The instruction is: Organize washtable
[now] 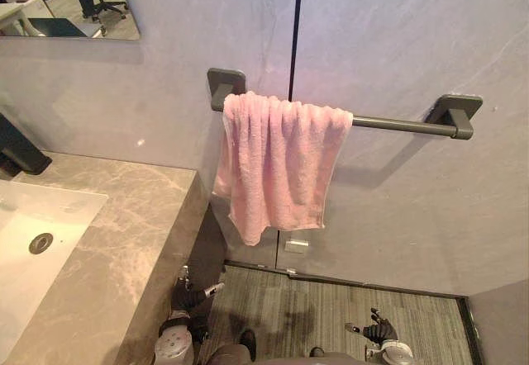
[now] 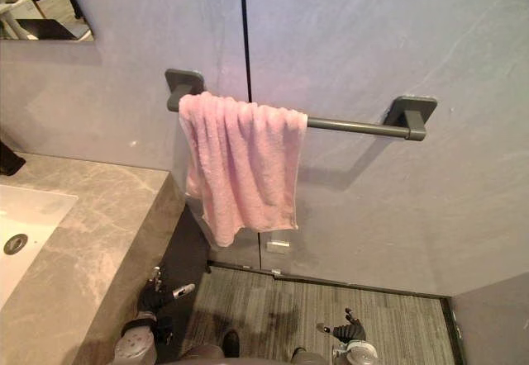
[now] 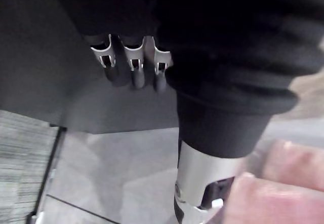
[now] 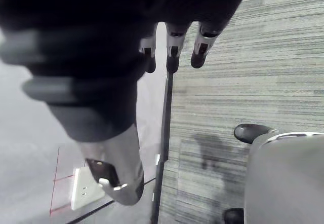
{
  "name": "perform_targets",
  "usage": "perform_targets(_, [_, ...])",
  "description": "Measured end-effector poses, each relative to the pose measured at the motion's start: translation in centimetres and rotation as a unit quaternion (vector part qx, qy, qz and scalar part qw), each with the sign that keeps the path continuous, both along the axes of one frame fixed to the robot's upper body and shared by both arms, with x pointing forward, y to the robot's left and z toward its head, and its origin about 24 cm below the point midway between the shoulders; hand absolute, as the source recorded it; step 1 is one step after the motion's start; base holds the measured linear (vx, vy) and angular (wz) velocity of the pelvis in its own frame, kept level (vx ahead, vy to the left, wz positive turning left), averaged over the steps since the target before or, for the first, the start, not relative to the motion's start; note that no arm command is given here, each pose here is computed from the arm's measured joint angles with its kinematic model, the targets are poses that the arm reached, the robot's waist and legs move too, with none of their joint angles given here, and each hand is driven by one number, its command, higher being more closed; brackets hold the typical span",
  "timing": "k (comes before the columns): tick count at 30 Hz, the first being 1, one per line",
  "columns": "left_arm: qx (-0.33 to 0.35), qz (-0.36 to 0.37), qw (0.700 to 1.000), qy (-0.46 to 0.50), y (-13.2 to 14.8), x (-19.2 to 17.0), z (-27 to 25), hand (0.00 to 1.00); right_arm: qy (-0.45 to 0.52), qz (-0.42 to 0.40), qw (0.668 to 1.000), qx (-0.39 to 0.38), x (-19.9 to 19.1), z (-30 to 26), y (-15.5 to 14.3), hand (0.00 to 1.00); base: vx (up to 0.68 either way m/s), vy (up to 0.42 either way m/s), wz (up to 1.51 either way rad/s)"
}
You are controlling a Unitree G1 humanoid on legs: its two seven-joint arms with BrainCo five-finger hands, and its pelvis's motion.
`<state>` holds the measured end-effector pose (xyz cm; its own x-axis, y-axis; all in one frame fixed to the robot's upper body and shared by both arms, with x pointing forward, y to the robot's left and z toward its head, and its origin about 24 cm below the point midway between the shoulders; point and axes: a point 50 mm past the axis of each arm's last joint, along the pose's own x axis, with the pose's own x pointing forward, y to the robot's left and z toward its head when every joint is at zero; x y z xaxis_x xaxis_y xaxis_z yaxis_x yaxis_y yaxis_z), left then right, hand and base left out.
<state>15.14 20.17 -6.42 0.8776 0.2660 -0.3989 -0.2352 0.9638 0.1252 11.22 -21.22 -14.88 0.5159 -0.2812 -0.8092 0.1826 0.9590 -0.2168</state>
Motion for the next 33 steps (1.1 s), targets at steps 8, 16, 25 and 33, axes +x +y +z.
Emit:
perform_targets(8, [0.003,-0.019,0.993,-0.115,-0.7,2.0,4.3,0.00,-0.003,0.006,1.000,-0.001,0.3,0.1,0.0,0.00,0.04,-0.001,0.01])
perform_targets(16, [0.035,-0.038,0.976,-0.212,-0.5,4.9,8.3,0.00,-0.015,0.015,1.000,-0.021,1.3,0.7,-1.2,0.00,0.04,-0.011,-0.06])
perform_targets(25, [0.084,-0.061,0.966,-0.236,-0.3,6.6,9.7,0.00,-0.017,0.044,0.998,-0.034,1.4,0.9,-1.5,0.00,-0.07,-0.004,-0.12])
perform_targets(33, [0.098,-0.095,0.971,-0.198,-1.1,7.3,8.1,0.00,-0.026,0.050,0.998,-0.039,1.9,1.2,-1.6,0.00,0.02,0.000,-0.07])
